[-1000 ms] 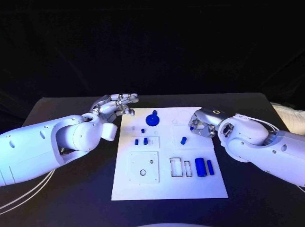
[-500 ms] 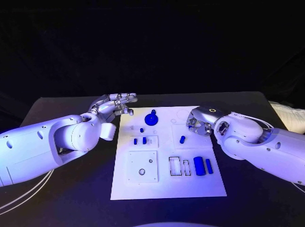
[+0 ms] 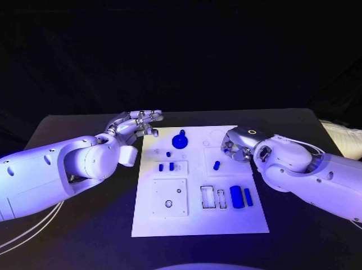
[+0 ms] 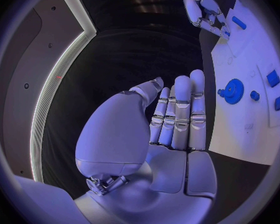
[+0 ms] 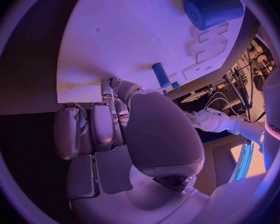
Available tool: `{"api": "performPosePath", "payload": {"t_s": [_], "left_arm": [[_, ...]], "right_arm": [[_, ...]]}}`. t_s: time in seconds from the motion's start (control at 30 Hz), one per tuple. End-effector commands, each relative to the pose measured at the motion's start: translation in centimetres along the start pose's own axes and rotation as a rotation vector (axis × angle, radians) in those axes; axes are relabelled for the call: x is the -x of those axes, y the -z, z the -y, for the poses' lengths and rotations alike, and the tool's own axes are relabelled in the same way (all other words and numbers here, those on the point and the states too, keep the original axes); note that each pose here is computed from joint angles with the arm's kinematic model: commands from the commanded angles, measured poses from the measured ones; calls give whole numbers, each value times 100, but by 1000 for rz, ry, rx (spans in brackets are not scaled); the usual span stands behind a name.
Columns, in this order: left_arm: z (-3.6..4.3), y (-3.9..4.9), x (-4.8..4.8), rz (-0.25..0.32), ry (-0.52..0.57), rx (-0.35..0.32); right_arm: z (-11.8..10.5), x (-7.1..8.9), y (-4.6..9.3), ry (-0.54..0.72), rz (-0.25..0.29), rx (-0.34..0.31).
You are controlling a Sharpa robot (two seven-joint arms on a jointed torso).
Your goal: Assemble the parts on the task board
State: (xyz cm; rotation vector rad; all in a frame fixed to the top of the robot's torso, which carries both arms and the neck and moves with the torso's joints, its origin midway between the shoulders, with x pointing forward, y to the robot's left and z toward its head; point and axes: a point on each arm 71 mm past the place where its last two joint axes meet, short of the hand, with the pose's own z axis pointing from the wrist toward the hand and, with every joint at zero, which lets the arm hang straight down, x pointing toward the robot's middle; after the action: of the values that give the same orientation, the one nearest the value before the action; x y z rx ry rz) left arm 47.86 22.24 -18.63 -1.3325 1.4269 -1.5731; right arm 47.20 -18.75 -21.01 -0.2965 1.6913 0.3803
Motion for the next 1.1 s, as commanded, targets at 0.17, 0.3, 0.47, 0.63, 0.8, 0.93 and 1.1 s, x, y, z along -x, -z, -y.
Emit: {"api": "performPosePath", "payload": {"t_s": [0.17,0.3,0.47,0.63,0.8,0.93,1.1], "left_arm": [[2,1,-17,-16,0,-5],[-1,2,-15,-15,0,-4],[-4,6,-13,-14,0,-3],[-9,8,-16,-15,1,-3],[-17,10,-25,-18,2,-1],[-23,11,-42,-23,4,0],[-27,14,-66,-31,7,0]], "right_arm": [[-4,86,59,-10,75,-5],[-9,133,100,-25,92,0],[-86,200,167,-58,122,29],[-285,251,230,-100,141,89],[-552,251,288,-148,139,162],[-793,202,328,-182,121,221],[-1050,80,344,-213,82,276]]}}
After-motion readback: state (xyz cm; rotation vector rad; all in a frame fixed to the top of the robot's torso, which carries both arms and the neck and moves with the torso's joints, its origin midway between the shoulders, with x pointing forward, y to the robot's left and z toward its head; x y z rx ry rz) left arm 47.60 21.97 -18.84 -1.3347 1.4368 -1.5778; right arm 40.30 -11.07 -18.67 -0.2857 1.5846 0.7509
